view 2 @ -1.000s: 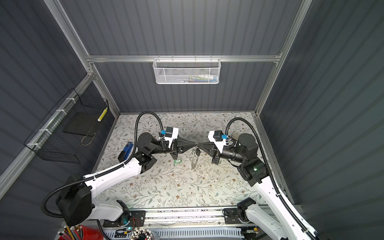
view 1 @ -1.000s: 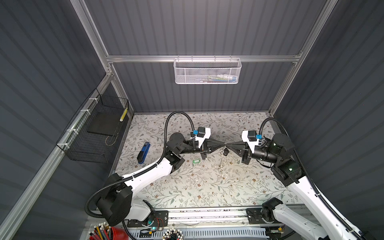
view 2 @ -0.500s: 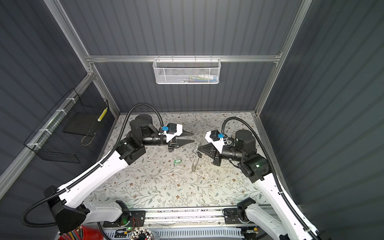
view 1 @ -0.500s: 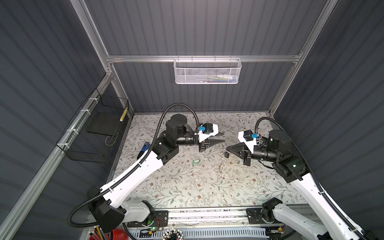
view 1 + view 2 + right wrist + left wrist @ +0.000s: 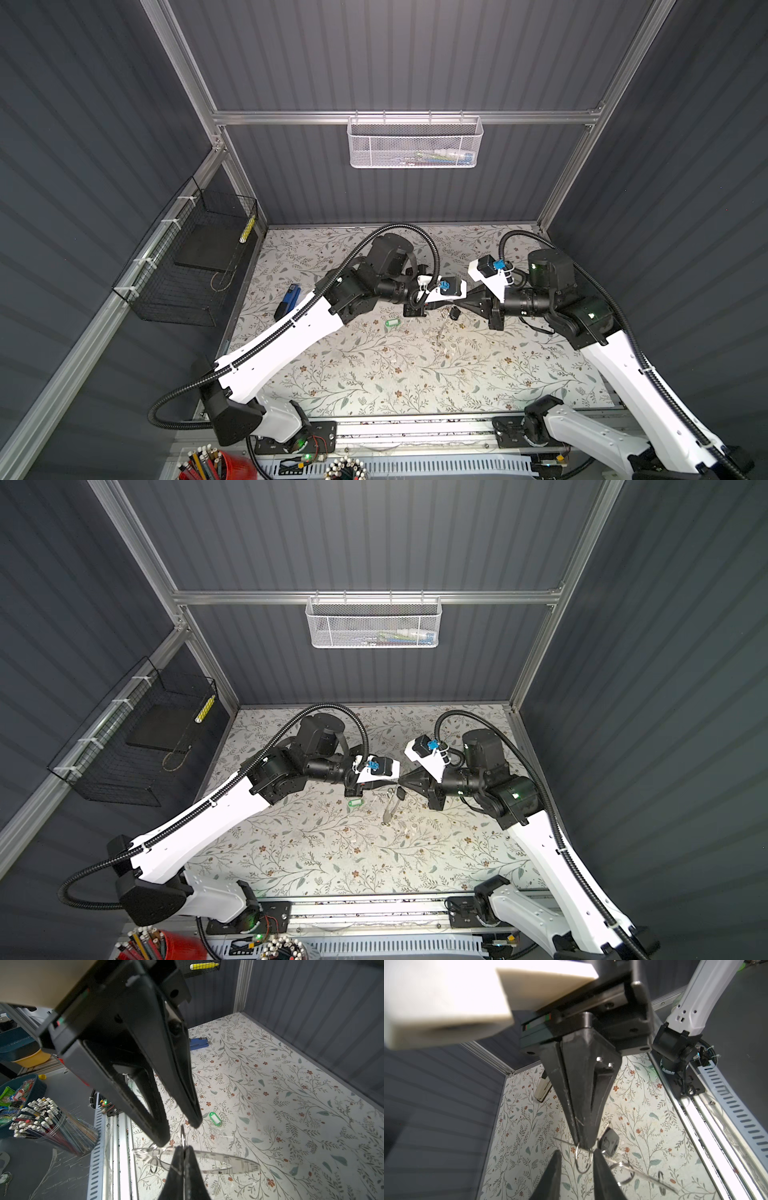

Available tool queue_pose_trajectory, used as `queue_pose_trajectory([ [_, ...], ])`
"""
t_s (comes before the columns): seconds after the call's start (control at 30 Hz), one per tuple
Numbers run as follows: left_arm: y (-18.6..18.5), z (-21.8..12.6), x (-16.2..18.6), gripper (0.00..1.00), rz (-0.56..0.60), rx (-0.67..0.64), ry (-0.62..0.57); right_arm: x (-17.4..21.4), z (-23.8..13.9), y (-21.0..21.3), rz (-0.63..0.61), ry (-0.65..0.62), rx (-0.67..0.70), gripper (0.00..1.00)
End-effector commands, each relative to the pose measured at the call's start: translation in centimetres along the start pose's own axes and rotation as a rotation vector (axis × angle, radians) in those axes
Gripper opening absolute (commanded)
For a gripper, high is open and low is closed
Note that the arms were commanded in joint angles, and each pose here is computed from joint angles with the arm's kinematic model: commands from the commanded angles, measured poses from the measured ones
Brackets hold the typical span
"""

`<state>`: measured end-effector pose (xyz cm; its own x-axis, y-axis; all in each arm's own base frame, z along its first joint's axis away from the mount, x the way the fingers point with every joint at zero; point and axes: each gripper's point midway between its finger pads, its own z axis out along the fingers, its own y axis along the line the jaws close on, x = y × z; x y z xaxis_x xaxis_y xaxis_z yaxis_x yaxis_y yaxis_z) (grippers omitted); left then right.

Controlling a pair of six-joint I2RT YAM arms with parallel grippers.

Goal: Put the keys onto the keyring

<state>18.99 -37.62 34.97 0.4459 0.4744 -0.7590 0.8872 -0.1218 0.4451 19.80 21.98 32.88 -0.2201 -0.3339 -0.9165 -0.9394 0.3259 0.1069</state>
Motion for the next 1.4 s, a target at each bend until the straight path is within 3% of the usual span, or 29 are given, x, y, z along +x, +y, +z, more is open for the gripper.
queue_pose_trajectory([
  [0.0,-0.2,-0.1,0.4,0.28,0.043,0.007,0.068,-0.4,-0.5,0.4,-0.008,-0.002,-0.002,0.0],
  [0.37,0.2,1.0,0.7,0.25,0.071,0.013,0.124,-0.3,-0.4,0.4,-0.007,0.004,-0.006,0.0],
  [0.93,-2.3,2.5,0.1,0.01,0.056,0.172,0.074,-0.5,-0.2,0.5,-0.06,0.003,-0.006,0.0],
  [1.2,-1.6,2.1,0.7,0.0,-0.086,0.113,0.004,-0.6,-0.7,0.1,-0.1,-0.029,0.053,0.19],
  [1.37,0.4,0.3,0.7,0.0,-0.199,0.029,-0.096,-0.8,-1.5,0.0,-0.122,-0.066,0.112,0.47],
])
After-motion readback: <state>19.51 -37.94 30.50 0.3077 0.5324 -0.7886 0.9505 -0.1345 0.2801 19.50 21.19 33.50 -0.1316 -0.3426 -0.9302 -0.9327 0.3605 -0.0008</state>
